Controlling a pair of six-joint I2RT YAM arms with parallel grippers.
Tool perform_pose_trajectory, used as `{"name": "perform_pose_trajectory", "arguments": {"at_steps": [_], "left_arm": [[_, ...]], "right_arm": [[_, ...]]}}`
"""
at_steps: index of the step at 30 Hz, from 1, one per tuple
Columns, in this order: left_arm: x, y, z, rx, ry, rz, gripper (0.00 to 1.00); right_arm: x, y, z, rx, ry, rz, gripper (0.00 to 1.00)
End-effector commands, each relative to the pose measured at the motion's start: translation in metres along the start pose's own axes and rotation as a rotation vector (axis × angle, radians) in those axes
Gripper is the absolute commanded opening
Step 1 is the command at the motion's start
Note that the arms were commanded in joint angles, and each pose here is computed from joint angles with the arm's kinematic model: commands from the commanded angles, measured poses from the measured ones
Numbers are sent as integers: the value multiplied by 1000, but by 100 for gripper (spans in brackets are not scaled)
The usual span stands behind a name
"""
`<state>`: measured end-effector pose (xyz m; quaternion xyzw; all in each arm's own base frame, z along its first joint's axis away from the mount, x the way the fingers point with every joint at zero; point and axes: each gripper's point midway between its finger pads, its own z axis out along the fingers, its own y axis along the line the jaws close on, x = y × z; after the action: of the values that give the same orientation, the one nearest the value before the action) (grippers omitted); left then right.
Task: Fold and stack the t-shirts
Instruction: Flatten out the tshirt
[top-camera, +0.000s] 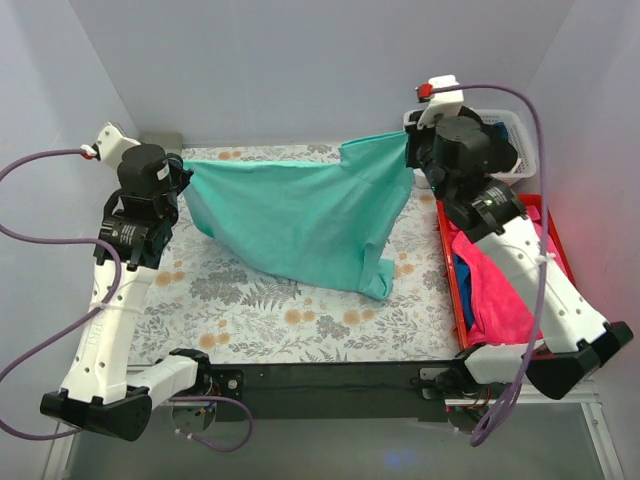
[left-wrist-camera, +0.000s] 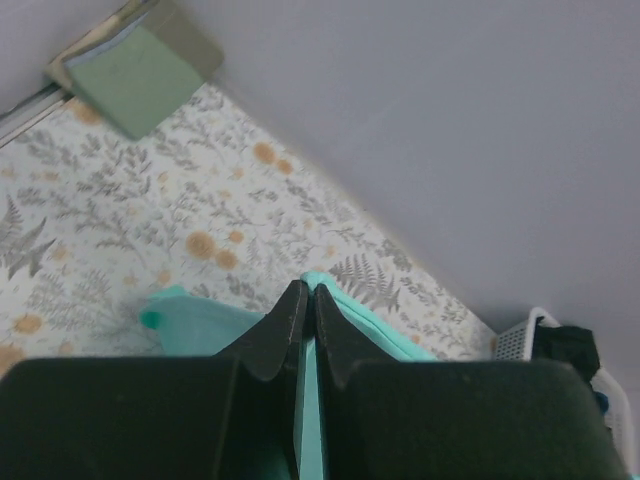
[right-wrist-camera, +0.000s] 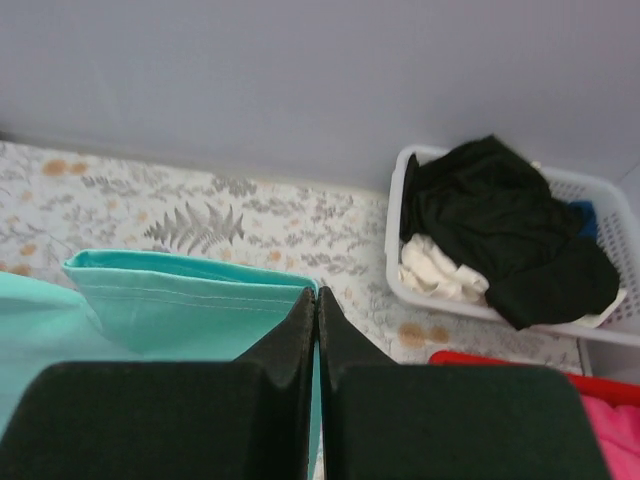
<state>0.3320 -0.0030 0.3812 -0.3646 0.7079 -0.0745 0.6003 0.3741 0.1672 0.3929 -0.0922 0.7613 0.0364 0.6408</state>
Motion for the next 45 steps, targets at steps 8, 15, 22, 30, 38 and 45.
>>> {"name": "perform_pose_trajectory", "arguments": {"at_steps": [8,15,22,30,38,45], "left_arm": [[-72,-46,-71,332,-158,4,0],[-98,-41,-138,490,-221,-32,0],[-128,-61,-156,554,-279,-39,0],[-108,-89,-73,472,-276,-59,0],[-83,-95,0,330,-268,-52,0],[-95,-104,9,303,-288,-67,0]], "right_arm": [[-157,-34,-133,-125,-440,14,1],[-183,-37,-220,-288,-611,26,1],[-216,-32,-250,-366,-728,13,1],[-233,-19,-150,-218,-634,-26,1],[-216,-4,-73,-143,-539,-84,1],[-220,-8,-71,-127,-546,-85,1]]}}
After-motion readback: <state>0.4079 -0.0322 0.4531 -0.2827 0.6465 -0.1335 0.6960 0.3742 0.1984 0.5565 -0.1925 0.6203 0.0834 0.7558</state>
